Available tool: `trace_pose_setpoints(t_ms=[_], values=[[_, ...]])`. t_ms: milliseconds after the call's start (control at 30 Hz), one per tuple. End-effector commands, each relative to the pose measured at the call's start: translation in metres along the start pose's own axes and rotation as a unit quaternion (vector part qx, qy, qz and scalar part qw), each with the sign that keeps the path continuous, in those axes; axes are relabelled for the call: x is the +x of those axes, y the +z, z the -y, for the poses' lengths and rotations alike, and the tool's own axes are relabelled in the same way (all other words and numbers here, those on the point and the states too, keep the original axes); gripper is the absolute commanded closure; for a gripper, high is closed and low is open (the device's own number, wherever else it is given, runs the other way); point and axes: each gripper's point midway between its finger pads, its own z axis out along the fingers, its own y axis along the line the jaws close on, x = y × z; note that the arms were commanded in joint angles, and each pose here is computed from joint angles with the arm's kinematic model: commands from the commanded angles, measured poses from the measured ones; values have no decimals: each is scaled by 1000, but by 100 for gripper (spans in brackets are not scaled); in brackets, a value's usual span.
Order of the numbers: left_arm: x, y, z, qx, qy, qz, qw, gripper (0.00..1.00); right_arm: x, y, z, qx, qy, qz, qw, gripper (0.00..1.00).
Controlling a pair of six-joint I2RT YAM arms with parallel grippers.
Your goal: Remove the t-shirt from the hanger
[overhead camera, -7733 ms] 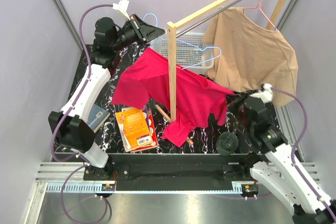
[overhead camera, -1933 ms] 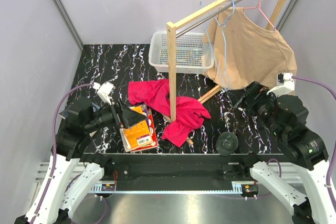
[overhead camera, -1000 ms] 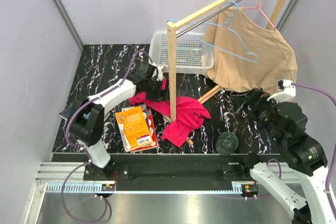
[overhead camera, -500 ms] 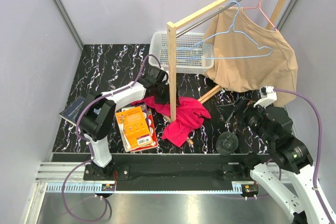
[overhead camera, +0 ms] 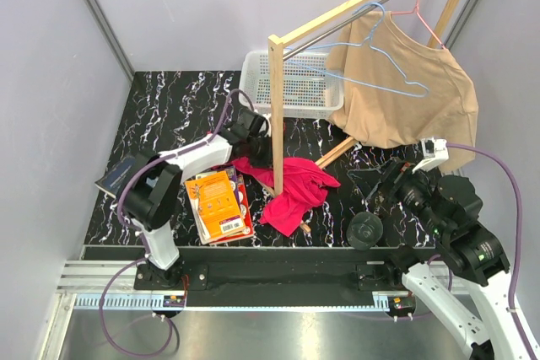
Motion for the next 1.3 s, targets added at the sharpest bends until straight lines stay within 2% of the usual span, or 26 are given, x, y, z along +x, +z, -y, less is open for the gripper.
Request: trace_pose_setpoints(t_ms=[0, 200, 367, 467, 500, 600, 633, 700, 733, 767, 833, 867, 933, 967, 1033, 1100, 1133, 1200, 1233, 1267], values=[[-50, -55, 31, 29, 4, 104, 994, 100, -21, -7, -25, -44, -5, 24, 999, 0], [-97, -121, 37, 57, -19, 191, 980, 100, -32, -20, -35, -58, -11, 42, 997, 0], [-144, -189, 40, 73, -21, 281, 957, 100, -40, -24, -38, -58, -22, 52, 997, 0], [-176, -229, 50, 111, -30, 330, 937, 100, -44, -20, -35, -45, -32, 54, 997, 0], [-197, -254, 58, 129, -19, 365, 922, 100, -47, -18, -31, -32, -35, 60, 997, 0], [-230, -284, 75, 163, -6, 396, 904, 100, -55, -11, -25, -13, -44, 73, 996, 0], [-248, -320, 94, 186, 15, 425, 886, 100, -54, -8, -22, -7, -43, 72, 996, 0], [-274, -329, 96, 201, 19, 435, 877, 100, -59, -3, -18, 6, -40, 84, 996, 0], [-287, -362, 118, 231, 33, 459, 857, 100, -57, 0, -16, 10, -37, 83, 996, 0], [-296, -377, 126, 249, 43, 473, 844, 100, -59, 1, -15, 12, -26, 89, 996, 0], [-317, -387, 130, 283, 40, 481, 829, 100, -58, 5, -11, 20, -14, 91, 996, 0], [-323, -421, 149, 307, 68, 513, 799, 100, -58, 5, -11, 20, -2, 95, 995, 0], [-342, -424, 143, 332, 46, 523, 784, 100, -57, 6, -9, 23, 9, 97, 995, 0], [-345, -443, 153, 355, 66, 546, 756, 100, -57, 5, -10, 20, 15, 99, 995, 0], [-360, -440, 148, 374, 41, 553, 743, 100, -58, 4, -12, 17, 21, 100, 995, 0], [-365, -446, 154, 398, 45, 566, 721, 100, -58, 4, -14, 14, 22, 98, 995, 0], [-377, -430, 146, 405, 26, 565, 719, 100, -59, 4, -15, 12, 23, 97, 995, 0], [-384, -426, 150, 420, 19, 566, 710, 100, -61, 2, -18, 8, 22, 98, 995, 0], [-395, -400, 139, 417, 3, 555, 720, 100, -62, 2, -19, 7, 23, 99, 995, 0], [-398, -392, 138, 423, 2, 551, 720, 100, -62, 1, -20, 5, 22, 98, 995, 0]])
